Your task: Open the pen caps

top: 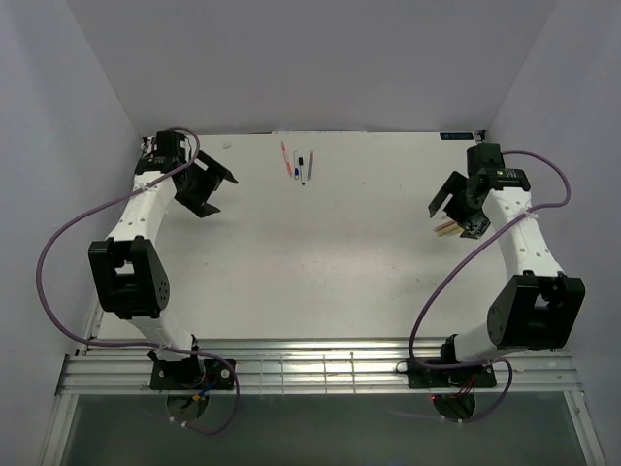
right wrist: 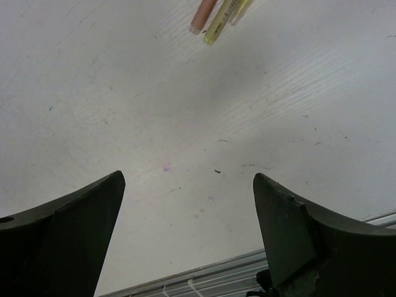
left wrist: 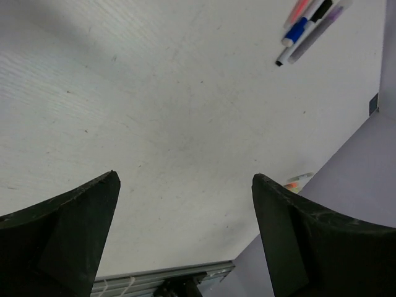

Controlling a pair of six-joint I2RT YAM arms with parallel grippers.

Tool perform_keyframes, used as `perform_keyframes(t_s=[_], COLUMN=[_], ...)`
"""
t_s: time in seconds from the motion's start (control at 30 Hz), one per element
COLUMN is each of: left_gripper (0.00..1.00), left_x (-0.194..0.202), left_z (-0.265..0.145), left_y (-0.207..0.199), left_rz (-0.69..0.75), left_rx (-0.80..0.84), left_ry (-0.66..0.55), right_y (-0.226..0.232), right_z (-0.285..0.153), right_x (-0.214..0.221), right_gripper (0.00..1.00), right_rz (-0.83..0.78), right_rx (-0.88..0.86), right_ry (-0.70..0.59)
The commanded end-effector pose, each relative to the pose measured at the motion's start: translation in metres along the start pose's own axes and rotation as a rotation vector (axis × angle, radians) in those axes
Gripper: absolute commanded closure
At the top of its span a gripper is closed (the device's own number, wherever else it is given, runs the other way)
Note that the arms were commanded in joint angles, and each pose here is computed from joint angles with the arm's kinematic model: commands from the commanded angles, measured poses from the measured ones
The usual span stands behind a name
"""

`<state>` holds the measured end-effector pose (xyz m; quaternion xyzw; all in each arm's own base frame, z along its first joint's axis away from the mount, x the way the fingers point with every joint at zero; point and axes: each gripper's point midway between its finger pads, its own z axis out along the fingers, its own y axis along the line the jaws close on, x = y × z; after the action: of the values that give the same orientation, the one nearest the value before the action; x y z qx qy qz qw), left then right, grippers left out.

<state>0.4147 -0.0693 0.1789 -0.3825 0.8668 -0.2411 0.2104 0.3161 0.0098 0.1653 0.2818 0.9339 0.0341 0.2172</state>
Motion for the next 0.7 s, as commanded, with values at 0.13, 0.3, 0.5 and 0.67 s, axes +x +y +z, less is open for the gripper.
perform_keyframes(t_s=[0.13,0.3,0.5,0.67], left_gripper=[0.02,0.02,0.02,0.02], left_x=[0.003,-0.007,0.001,-0.003], left_z=[-0.010,-0.023,-0.022,-0.023], left_y=[-0.003,-0.028,-0.013,-0.018], left_rz=[-0.076,-0.037,-0.237,-0.249], left_rx=[0.028,0.179,0.338,0.416], left_ry=[0.092,0.149,0.263,0.248], right_y=[-0.002,0.013,0.007,-0.012], right_z=[0.014,0.021,0.037,0.064], right_x=[-0.071,-0.109,-0.126,-0.143], right_gripper=[0.10,0.10,0.10,0.10], right_rz=[0.088,0.029,0.206,0.308], right_rx=[0.020,-0.047,-0.189,-0.093], right_ry=[-0.107,-0.127,-0.162,-0.191])
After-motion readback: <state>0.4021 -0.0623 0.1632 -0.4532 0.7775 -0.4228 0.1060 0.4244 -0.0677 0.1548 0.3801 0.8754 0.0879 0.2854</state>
